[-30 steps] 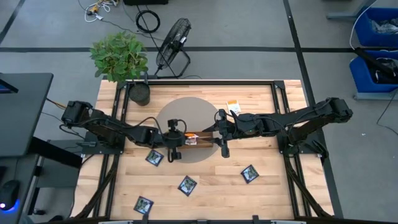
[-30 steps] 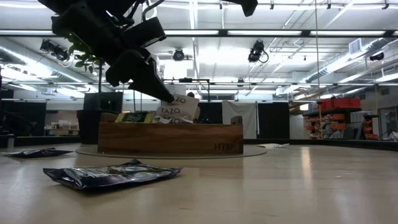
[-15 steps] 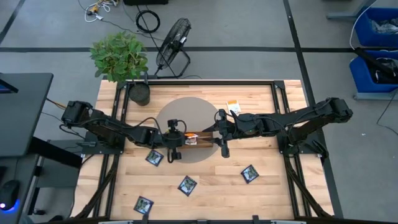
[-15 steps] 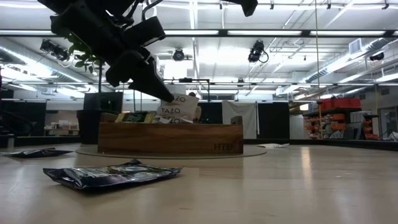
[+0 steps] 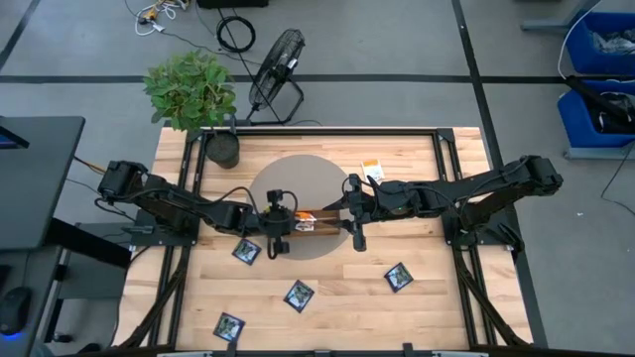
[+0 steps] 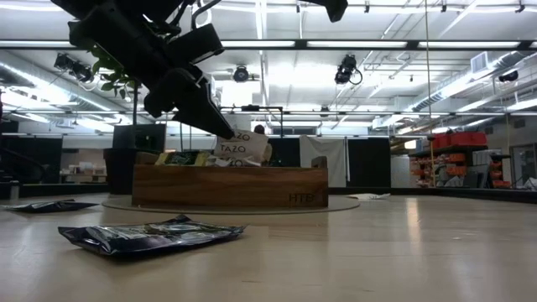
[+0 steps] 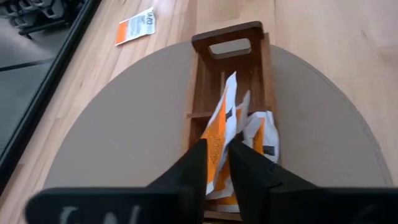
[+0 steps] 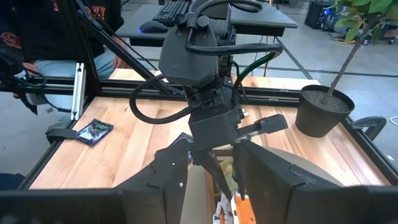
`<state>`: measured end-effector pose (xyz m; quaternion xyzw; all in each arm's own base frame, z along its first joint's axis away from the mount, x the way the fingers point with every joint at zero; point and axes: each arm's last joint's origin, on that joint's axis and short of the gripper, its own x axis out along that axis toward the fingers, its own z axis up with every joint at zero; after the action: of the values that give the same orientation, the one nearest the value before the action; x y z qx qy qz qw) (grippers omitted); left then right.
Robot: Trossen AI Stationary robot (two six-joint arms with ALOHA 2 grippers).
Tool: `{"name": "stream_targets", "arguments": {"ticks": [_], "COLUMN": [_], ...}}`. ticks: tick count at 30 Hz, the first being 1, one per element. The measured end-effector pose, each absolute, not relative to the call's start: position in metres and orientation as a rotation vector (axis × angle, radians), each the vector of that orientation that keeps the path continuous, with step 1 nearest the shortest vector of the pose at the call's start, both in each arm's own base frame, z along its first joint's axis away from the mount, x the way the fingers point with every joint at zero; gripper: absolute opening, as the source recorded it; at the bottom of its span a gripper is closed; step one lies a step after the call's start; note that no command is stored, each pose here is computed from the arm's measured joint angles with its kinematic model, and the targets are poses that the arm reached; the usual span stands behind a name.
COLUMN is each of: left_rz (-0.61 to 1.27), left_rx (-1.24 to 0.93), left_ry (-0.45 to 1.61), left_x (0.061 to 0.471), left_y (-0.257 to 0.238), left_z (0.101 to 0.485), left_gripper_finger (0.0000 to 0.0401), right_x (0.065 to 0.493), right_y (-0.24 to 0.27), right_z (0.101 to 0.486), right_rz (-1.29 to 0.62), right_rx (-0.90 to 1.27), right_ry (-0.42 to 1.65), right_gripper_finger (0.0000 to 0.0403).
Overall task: Pick & Place Tea
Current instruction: Put the bottom orange tea bag into the wooden organizer, then put the orange tea bag into the wooden organizer
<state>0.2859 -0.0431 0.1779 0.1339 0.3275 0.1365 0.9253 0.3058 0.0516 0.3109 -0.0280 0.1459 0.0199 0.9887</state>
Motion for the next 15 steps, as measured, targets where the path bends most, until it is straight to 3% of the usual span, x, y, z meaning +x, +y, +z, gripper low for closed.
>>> {"name": "stream_targets", "arguments": {"ticks": [15], "left_rz": [0.286], "left_rx": [0.280], "left_ry": [0.599], "left_x": [0.281], "left_y": [-0.045], "left_z": [0.196], "left_gripper_finger": [0.0153], "right_x": [0.306], "right_y": [0.051], "right_z": [0.311], "right_rz": [0.043], "right_rx": [-0.097], "right_ry": [0.294], "right_gripper_finger": [0.0153]}}
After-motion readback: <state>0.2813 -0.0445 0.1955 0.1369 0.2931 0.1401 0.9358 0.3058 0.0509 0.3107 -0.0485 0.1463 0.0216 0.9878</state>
